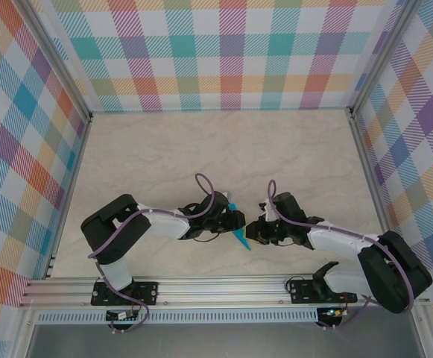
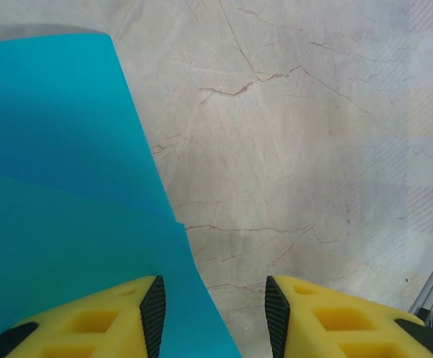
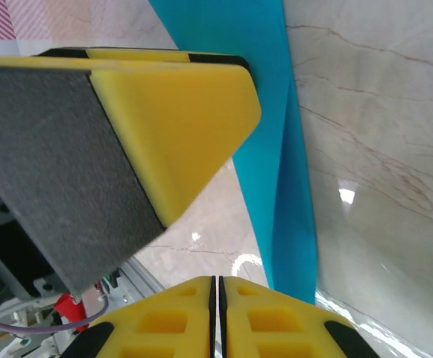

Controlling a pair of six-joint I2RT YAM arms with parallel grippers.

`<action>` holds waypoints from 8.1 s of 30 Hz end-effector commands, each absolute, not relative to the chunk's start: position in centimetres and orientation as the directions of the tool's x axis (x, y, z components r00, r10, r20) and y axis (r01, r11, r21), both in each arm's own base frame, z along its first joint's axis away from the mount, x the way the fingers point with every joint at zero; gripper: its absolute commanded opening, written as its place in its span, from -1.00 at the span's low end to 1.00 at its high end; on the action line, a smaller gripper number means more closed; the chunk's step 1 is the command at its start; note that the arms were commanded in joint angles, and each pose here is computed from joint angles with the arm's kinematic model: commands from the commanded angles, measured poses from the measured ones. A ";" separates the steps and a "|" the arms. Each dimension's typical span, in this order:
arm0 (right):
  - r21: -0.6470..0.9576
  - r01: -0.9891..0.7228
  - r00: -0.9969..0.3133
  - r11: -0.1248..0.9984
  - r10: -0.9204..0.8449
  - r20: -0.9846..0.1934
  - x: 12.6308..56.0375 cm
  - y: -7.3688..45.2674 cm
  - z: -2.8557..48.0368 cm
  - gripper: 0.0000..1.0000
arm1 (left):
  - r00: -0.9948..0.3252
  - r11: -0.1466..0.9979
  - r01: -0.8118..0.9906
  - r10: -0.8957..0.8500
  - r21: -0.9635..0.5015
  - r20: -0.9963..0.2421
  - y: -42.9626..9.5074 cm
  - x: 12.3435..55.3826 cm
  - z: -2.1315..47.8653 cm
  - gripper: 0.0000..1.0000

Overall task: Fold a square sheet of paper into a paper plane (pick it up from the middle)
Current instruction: Fold the wing for the fifth time at the center of the table.

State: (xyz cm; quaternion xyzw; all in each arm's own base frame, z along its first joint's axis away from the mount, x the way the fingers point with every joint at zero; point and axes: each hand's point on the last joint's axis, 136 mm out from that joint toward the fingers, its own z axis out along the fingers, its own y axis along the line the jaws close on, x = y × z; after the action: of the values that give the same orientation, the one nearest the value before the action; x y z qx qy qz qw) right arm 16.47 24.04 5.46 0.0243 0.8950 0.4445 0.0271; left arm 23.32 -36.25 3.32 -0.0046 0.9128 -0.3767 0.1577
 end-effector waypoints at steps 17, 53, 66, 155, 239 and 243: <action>0.805 0.076 -0.997 0.589 0.050 0.058 16.5 25.2 3.0 -0.85 | -0.969 0.759 0.086 -0.087 -0.645 -0.231 -35.7 22.0 0.9 -0.15; 0.739 0.078 -0.996 0.669 0.076 0.037 17.1 24.1 2.0 -0.89 | -0.968 0.782 0.058 -0.107 -0.620 -0.225 -35.1 22.2 0.5 -0.91; 0.610 0.110 -0.993 0.784 0.060 0.102 13.2 20.2 -1.1 -0.89 | -0.969 0.794 0.052 -0.107 -0.605 -0.224 -34.9 22.2 0.2 -0.92; 0.744 -0.036 -0.999 0.667 -0.027 -0.025 16.9 23.9 6.2 -0.85 | -0.974 0.804 0.045 -0.096 -0.593 -0.203 -34.9 22.8 -0.3 -0.94; 0.534 0.086 -0.993 0.841 0.028 0.116 12.4 18.4 -0.2 -0.72 | -0.974 0.816 0.052 -0.086 -0.575 -0.211 -34.3 23.0 -0.1 -0.95; 0.595 0.036 -0.999 0.803 0.007 0.051 13.3 19.4 2.0 -0.72 | -0.975 0.813 0.056 -0.082 -0.580 -0.208 -34.5 23.0 -0.1 -0.95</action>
State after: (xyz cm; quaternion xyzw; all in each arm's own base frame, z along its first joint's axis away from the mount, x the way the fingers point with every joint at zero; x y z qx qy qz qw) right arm 13.43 19.84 1.60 0.0083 0.9460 0.3227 -0.0290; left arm 23.45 -36.44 2.10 -0.0030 0.9261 -0.3533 0.1319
